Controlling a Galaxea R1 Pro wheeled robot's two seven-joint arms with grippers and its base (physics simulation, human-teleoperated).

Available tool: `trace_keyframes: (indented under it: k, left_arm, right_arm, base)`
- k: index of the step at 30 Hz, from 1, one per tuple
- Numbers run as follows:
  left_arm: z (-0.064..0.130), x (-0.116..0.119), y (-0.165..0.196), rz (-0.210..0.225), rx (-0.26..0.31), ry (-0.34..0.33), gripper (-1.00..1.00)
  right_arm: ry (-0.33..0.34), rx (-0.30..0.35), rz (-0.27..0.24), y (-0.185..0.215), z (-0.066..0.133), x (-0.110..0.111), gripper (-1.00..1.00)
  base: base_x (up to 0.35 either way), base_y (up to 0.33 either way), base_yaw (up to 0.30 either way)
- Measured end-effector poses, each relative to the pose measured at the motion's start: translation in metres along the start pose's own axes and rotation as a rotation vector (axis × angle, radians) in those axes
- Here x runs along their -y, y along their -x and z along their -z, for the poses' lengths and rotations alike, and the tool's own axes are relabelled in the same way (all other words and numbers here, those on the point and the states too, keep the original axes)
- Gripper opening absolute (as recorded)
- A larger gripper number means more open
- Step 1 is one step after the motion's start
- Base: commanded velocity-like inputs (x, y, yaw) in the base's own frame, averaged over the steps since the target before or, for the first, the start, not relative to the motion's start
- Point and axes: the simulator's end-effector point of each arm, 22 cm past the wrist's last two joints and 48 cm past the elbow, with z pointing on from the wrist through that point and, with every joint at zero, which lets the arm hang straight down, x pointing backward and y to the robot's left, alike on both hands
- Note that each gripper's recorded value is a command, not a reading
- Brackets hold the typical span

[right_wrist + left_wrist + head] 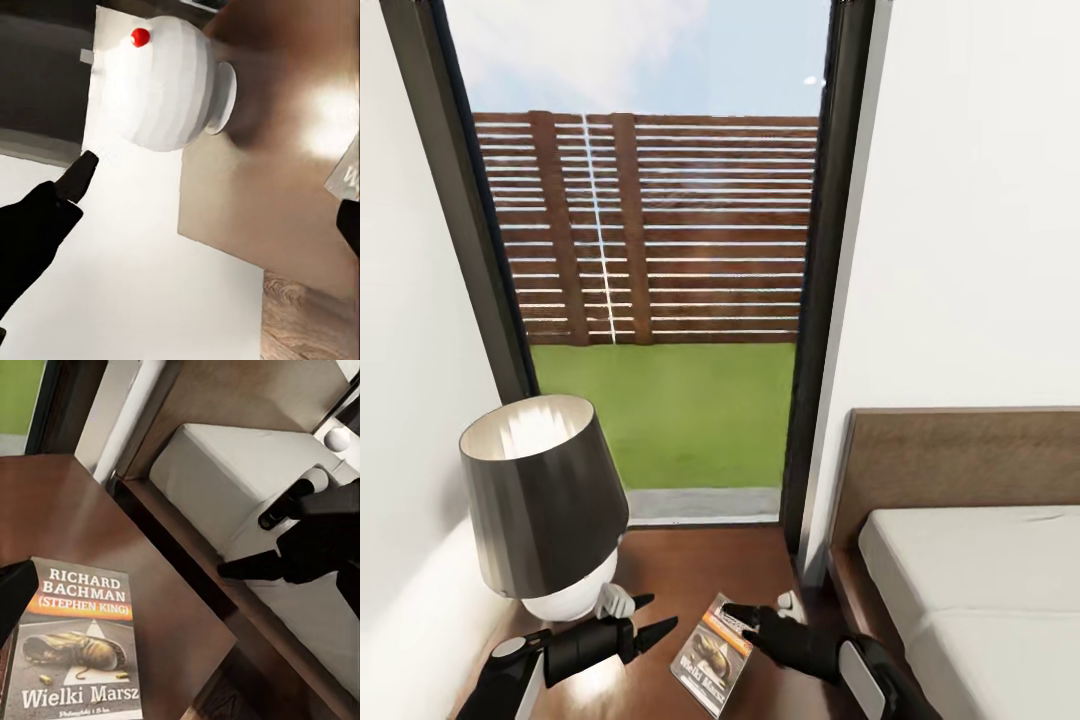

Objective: In the bedroom, move the book from the bed onto either nightstand, and place the two sandals side by side next to the bed.

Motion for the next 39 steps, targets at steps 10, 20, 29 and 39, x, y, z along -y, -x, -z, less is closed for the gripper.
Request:
trace_keyframes:
  k: [10, 20, 29, 39]
  left_arm:
    - [0.011, -0.002, 0.023, 0.013, 0.023, 0.029, 1.00]
    - [0.020, -0.013, 0.029, 0.029, 0.012, 0.108, 1.00]
    - [0.028, -0.018, 0.010, 0.046, -0.016, 0.139, 1.00]
    - [0.031, -0.009, 0.001, 0.055, -0.023, 0.138, 1.00]
  right_arm:
    - [-0.115, 0.185, 0.249, 0.088, 0.089, 0.030, 1.00]
    - [-0.254, 0.156, 0.515, 0.075, 0.150, 0.080, 1.00]
    - [-0.284, 0.122, 0.505, 0.048, 0.164, 0.089, 1.00]
    - [-0.317, 0.073, 0.453, -0.008, 0.186, 0.102, 1.00]
  base:
    - [0.000, 0.000, 0.000]
    - [0.000, 0.000, 0.000]
    - [0.000, 0.000, 0.000]
    - [0.000, 0.000, 0.000]
